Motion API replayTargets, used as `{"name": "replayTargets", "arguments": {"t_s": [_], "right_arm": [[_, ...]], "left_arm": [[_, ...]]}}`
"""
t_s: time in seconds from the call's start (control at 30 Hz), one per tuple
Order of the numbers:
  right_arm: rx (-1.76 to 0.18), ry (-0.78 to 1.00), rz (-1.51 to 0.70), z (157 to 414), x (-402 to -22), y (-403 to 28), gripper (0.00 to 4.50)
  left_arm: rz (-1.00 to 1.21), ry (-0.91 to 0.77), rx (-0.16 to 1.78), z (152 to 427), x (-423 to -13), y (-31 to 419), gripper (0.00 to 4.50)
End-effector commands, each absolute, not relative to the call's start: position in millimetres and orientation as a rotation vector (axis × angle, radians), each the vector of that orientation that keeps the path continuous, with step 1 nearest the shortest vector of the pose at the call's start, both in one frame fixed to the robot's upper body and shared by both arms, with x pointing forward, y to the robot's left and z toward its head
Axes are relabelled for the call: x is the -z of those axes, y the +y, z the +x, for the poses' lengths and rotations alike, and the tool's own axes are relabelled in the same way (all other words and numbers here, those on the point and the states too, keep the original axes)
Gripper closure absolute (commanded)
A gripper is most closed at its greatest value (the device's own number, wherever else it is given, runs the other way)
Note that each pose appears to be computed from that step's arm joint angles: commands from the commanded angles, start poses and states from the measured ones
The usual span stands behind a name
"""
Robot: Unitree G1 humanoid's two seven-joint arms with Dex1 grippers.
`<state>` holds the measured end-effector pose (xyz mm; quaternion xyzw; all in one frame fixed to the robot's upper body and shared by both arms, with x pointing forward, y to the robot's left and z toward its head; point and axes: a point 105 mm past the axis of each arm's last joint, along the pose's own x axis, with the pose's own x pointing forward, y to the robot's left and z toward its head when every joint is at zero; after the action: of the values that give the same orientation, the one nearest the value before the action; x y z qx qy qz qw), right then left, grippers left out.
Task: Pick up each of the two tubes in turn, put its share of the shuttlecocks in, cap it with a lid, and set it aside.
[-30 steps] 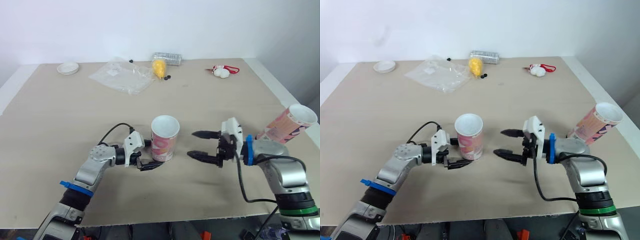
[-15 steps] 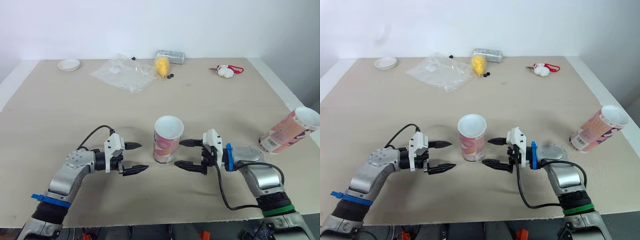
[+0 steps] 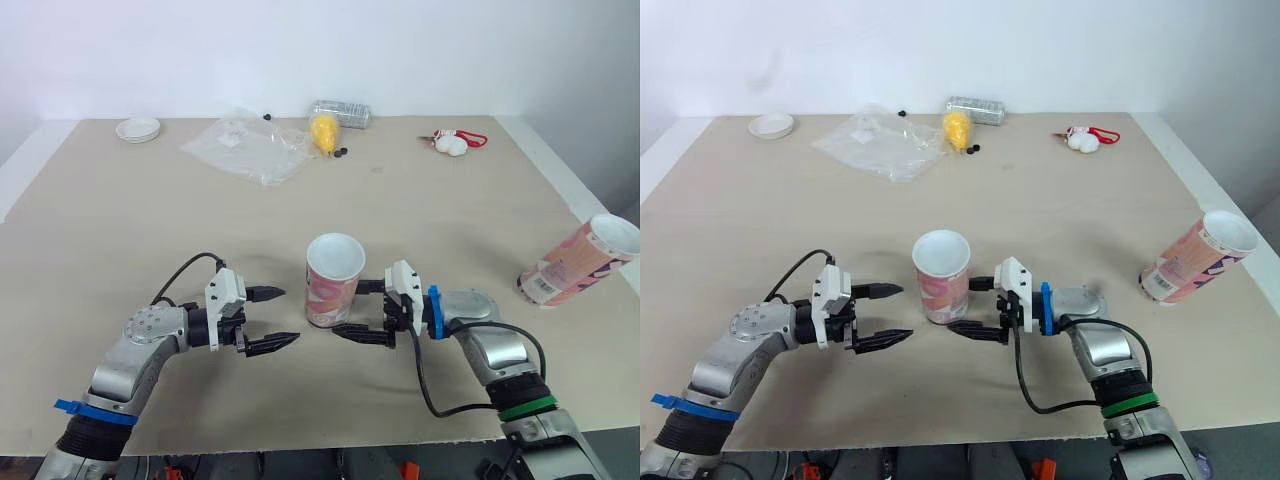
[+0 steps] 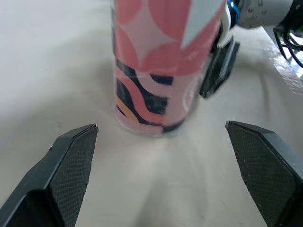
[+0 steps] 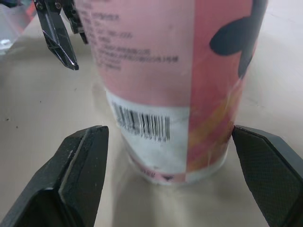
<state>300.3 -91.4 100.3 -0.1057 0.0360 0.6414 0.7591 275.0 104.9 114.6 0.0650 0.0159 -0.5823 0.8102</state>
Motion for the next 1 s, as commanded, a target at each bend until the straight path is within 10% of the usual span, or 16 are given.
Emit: {"name": "replayTargets", "arguments": {"t_s": [0.03, 1.0], "right_arm": [[-1.418, 0.03, -0.242, 303.5, -109.1, -85.7, 0.09], [-1.526, -0.025, -0.21, 299.8, -100.1, -52.0, 0.09]], "left_arm": [[0.148, -0.068, 1.227, 273.5, -128.7, 103.5, 0.0], [0.135, -0.125, 1.254, 267.6, -124.5, 95.7, 0.0]]}}
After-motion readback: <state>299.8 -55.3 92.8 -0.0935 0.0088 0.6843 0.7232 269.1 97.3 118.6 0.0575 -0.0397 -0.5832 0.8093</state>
